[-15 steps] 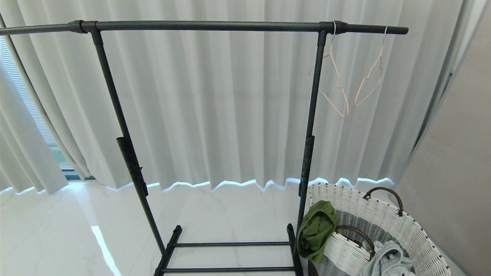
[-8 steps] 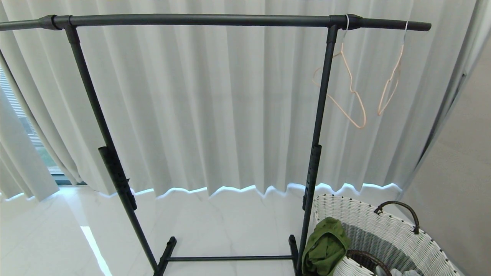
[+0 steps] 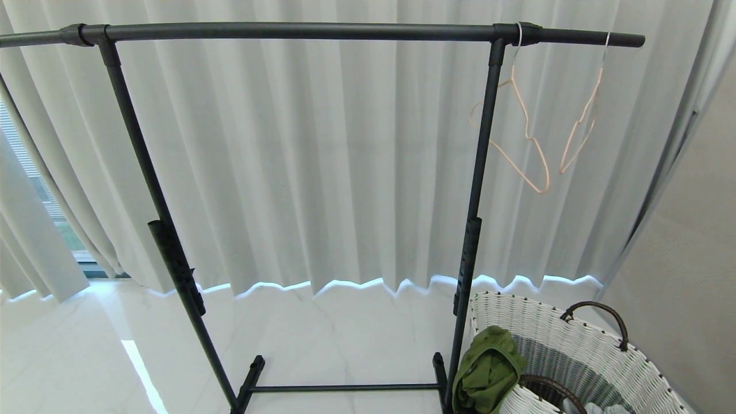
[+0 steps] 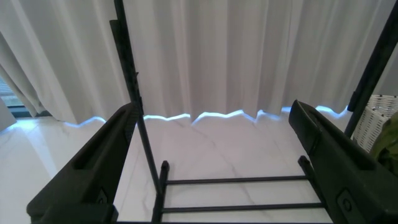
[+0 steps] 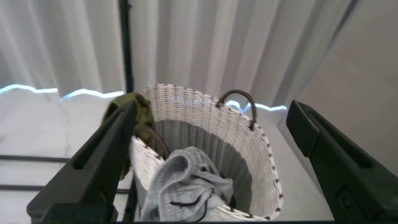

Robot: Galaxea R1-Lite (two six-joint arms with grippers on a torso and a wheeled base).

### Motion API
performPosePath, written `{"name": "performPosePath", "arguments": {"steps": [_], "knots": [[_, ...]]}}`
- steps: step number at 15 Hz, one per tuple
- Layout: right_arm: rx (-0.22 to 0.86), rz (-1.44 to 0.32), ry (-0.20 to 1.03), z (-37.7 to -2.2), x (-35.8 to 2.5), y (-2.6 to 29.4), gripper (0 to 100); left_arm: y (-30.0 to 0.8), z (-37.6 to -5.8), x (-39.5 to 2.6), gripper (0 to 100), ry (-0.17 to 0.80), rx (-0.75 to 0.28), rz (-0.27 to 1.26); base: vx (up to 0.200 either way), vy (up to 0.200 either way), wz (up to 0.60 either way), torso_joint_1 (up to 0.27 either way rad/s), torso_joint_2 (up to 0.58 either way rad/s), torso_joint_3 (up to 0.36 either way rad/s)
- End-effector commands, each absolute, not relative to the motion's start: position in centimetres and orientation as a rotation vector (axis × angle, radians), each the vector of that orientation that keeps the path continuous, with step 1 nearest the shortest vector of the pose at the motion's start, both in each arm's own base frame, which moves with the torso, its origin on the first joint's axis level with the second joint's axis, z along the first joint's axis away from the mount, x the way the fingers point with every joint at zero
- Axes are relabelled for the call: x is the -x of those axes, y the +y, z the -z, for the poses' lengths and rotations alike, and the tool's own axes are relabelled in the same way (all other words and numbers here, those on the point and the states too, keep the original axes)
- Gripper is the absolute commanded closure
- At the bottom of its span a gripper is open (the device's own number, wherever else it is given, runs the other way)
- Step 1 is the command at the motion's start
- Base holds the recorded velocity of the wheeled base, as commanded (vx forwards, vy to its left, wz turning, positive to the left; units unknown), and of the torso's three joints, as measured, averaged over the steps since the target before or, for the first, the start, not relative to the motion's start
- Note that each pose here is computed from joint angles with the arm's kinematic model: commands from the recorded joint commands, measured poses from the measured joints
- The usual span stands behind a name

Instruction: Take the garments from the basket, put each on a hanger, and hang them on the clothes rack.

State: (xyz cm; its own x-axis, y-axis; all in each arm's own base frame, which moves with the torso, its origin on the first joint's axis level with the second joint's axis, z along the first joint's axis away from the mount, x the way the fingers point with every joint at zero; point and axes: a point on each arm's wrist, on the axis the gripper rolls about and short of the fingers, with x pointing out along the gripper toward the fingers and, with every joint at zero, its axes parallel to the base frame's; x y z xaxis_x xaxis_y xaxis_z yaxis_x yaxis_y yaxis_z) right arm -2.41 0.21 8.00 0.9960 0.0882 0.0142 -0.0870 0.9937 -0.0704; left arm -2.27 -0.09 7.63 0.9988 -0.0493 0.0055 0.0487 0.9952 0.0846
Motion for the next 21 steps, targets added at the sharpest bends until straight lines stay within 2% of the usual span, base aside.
{"name": "performPosePath", "arguments": {"steps": [1,3,5,6,8,10,11,12,15,21], "knots": [[0.054,-0.17,-0.011,-11.8,2.4,0.3,0,-0.1,-7.6,2.3,0,-0.008,-0.084,0.049,0.0,0.0,0.0,0.0,0.0,0.0],[0.067,-0.197,0.158,-14.2,0.0,0.3,0,-0.1,-7.6,2.3,0,-0.008,-0.084,0.049,0.0,0.0,0.0,0.0,0.0,0.0],[0.096,-0.168,0.405,-14.4,-4.1,0.4,0,-0.1,-7.6,2.3,0,-0.008,-0.084,0.049,0.0,0.0,0.0,0.0,0.0,0.0],[0.172,-0.143,0.556,-13.7,-6.4,0.3,0,-0.1,-7.6,2.3,0,-0.008,-0.084,0.049,0.0,0.0,0.0,0.0,0.0,0.0],[0.347,-0.163,0.697,-12.4,-9.3,0.1,0,-0.1,-7.6,2.3,0,-0.008,-0.084,0.049,0.0,0.0,0.0,0.0,0.0,0.0],[0.393,-0.198,0.839,-10.3,-11.7,-0.1,0,-0.1,-7.6,2.3,0,-0.008,-0.084,0.049,0.0,0.0,0.0,0.0,0.0,0.0],[0.393,-0.198,0.839,-10.3,-11.7,-0.1,0,-0.1,-7.6,2.3,0,-0.008,-0.084,0.049,0.0,0.0,0.0,0.0,0.0,0.0],[0.387,-0.212,0.91,-8.0,-13.2,-0.2,0,-0.1,-7.6,2.3,0,-0.008,-0.084,0.049,0.0,0.0,0.0,0.0,0.0,0.0],[0.378,-0.232,1.008,-5.0,-14.4,-0.2,0,-0.1,-7.6,2.3,0,-0.008,-0.084,0.049,0.0,0.0,0.0,0.0,0.0,0.0],[0.439,-0.243,1.079,-2.7,-16.4,-0.3,0,-0.1,-7.6,2.3,0,-0.008,-0.084,0.049,0.0,0.0,0.0,0.0,0.0,0.0]]}}
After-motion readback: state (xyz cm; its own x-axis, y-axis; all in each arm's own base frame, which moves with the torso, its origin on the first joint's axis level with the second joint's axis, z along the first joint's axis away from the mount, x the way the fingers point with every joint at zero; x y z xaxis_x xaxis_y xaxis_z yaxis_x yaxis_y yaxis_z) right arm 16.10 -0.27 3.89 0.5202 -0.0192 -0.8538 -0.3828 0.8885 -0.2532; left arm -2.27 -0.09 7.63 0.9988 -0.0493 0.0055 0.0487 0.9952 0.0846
